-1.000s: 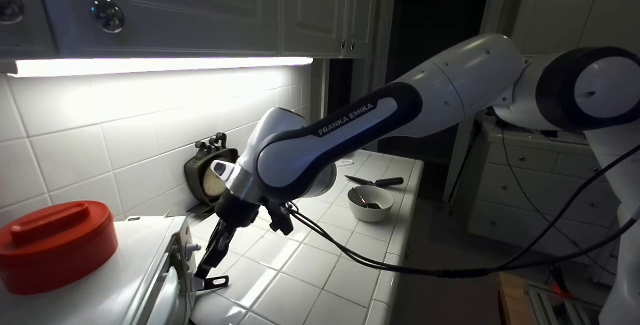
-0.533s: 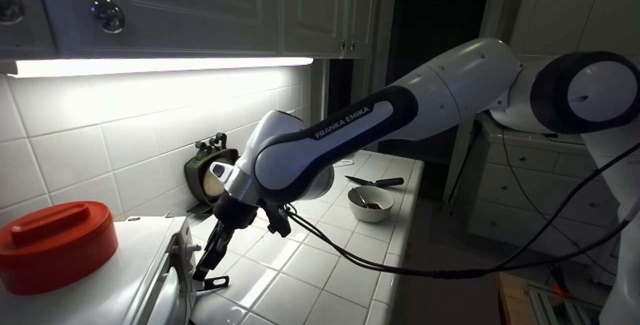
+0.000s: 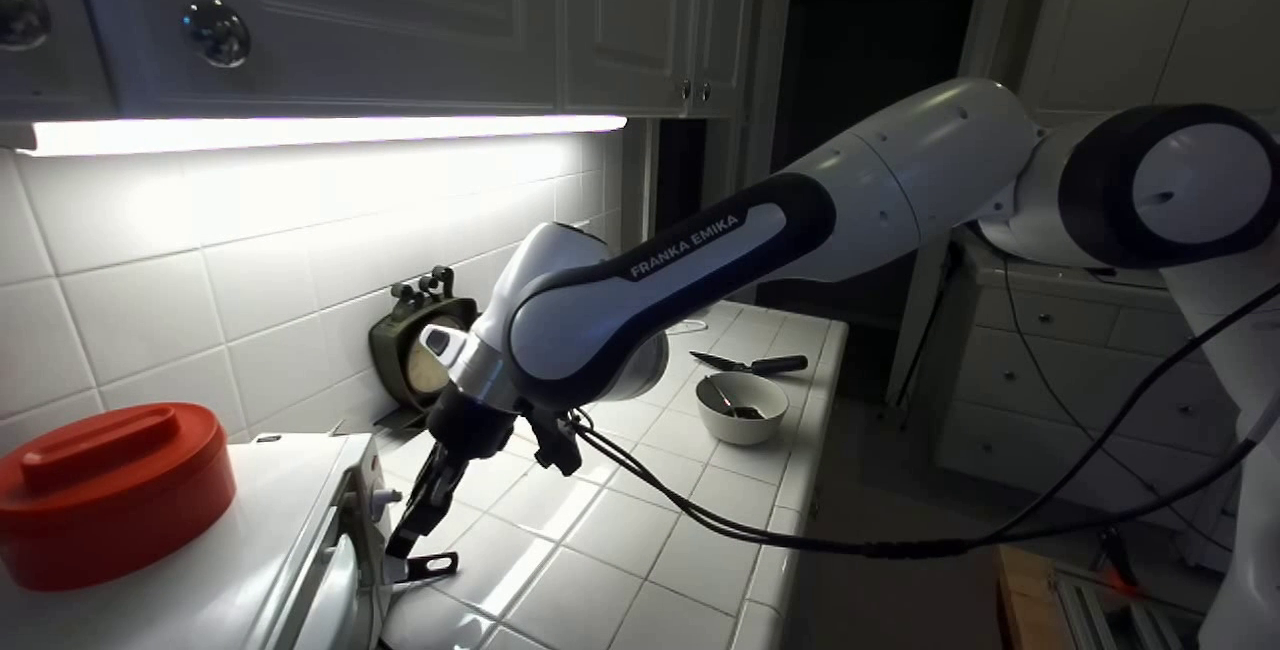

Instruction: Turn the bottom knob on the mini oven

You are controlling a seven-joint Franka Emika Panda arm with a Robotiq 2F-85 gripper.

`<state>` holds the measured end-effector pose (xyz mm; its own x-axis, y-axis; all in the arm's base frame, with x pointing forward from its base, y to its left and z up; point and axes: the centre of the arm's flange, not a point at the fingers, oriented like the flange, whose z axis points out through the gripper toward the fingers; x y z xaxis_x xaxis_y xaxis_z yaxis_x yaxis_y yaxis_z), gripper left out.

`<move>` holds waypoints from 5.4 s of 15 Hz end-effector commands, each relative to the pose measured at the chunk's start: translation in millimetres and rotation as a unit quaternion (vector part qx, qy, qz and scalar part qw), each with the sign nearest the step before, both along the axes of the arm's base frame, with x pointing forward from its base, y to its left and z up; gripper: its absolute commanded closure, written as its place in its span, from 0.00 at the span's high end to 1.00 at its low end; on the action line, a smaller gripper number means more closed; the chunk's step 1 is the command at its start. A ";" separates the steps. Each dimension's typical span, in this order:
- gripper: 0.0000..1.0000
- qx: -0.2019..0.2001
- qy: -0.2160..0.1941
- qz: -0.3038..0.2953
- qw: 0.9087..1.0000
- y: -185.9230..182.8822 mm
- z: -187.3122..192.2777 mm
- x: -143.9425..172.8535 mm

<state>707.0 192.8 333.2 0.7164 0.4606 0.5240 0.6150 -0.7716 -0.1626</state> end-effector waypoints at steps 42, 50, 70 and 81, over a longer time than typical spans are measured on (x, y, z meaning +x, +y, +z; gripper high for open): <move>0.03 0.240 0.326 -0.140 0.904 -125.0 -87.2 101.2; 0.03 0.258 0.357 -0.156 0.884 -126.4 -95.8 101.0; 1.00 0.088 0.190 -0.103 0.972 -98.6 -5.7 47.7; 1.00 -0.058 0.079 -0.114 0.989 -79.7 66.4 -20.1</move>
